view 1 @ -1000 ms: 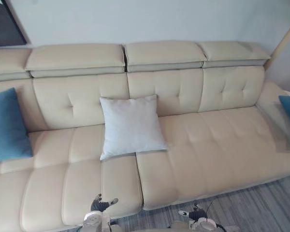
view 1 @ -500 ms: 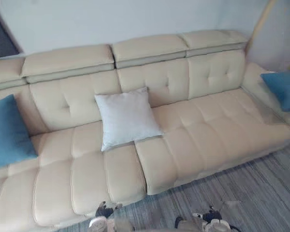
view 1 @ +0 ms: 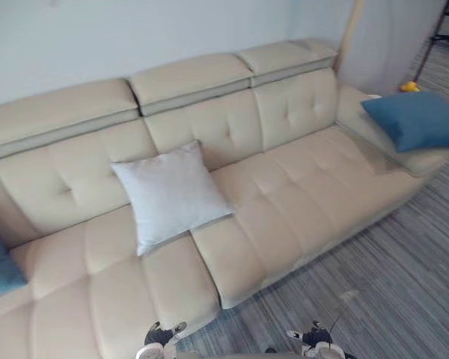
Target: Pick up cushions and gather them together orderly.
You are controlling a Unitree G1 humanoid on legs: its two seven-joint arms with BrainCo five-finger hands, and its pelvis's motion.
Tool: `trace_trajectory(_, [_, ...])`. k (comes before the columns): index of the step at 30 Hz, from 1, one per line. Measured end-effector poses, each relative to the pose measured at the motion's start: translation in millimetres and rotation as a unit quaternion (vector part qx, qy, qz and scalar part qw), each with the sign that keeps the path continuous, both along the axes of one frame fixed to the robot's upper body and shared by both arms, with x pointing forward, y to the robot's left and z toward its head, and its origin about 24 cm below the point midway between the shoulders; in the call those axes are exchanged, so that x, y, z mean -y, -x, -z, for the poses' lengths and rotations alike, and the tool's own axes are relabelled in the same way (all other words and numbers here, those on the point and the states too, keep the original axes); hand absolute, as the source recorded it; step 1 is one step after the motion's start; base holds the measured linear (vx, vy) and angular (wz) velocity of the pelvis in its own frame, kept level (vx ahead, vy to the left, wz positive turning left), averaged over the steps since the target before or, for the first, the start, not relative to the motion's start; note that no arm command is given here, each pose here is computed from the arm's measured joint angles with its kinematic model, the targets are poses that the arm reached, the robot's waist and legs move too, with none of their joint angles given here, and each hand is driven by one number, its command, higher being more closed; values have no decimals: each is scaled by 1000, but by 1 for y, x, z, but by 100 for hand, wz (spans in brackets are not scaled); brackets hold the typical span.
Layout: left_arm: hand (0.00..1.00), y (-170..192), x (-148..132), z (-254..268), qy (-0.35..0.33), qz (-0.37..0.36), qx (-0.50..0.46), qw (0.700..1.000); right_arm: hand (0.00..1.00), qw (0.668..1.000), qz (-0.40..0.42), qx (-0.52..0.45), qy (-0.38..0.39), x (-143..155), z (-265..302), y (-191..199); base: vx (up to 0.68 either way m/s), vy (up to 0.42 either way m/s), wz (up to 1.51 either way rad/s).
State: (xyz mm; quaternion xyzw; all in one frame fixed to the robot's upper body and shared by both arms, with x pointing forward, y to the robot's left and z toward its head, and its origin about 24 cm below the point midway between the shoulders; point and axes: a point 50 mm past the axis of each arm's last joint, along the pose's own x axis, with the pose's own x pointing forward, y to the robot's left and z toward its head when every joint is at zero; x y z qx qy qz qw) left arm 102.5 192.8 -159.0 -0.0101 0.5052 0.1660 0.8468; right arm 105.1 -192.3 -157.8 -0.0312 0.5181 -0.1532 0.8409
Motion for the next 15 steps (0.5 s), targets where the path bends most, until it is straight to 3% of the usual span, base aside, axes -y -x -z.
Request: trace_trajectory(15, [0,-7,5,-2,14,-7,16,1000,0,1000,17,22,12,13,-6,-16,54,-107,-103])
